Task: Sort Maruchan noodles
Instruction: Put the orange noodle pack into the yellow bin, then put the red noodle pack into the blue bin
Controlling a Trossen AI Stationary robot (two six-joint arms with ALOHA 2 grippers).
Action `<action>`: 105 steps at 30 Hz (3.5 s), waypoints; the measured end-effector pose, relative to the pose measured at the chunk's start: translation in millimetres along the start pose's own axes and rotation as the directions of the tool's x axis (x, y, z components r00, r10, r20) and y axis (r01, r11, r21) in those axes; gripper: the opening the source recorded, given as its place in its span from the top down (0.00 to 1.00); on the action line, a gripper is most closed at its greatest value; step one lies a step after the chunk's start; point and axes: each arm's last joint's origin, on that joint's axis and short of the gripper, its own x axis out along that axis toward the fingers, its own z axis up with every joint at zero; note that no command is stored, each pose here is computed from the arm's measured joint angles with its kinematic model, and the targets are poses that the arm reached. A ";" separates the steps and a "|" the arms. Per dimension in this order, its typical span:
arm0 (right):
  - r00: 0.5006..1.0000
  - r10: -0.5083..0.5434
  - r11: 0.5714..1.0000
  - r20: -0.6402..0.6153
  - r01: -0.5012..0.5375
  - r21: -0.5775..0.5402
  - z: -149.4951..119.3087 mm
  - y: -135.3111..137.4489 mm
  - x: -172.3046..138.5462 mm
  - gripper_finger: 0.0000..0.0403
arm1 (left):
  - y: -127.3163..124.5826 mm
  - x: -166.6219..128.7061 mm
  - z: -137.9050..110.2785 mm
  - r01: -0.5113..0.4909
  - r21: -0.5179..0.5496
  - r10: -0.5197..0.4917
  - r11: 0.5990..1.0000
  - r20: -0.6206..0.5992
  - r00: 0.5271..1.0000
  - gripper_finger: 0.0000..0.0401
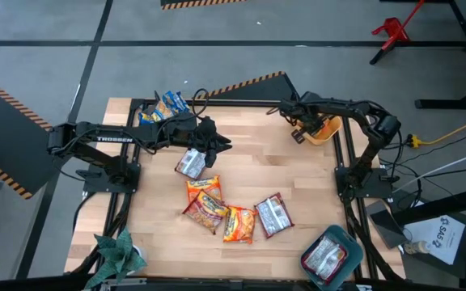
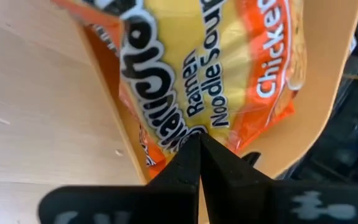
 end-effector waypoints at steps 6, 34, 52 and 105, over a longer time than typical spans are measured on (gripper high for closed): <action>1.000 0.025 1.000 -0.004 -0.025 0.017 4.3 -6.6 3.7 1.00 | 0.0 0.0 0.0 0.000 0.025 0.000 1.000 0.000 1.000 0.75; 0.975 0.141 0.990 0.174 -0.139 -0.022 20.6 -22.8 -47.6 0.88 | 0.2 -0.1 -0.1 0.020 0.010 -0.020 1.000 -0.007 1.000 0.75; 0.390 0.816 0.573 0.426 -0.450 -0.685 -29.8 122.3 -148.9 0.58 | -42.4 -63.8 -56.4 0.085 0.012 -0.061 0.996 -0.607 0.793 0.75; 0.125 0.958 0.286 0.257 -0.421 -0.861 -105.0 305.3 -113.9 0.30 | -163.6 -3.9 -214.0 -0.047 0.359 0.252 0.932 -0.549 0.797 0.75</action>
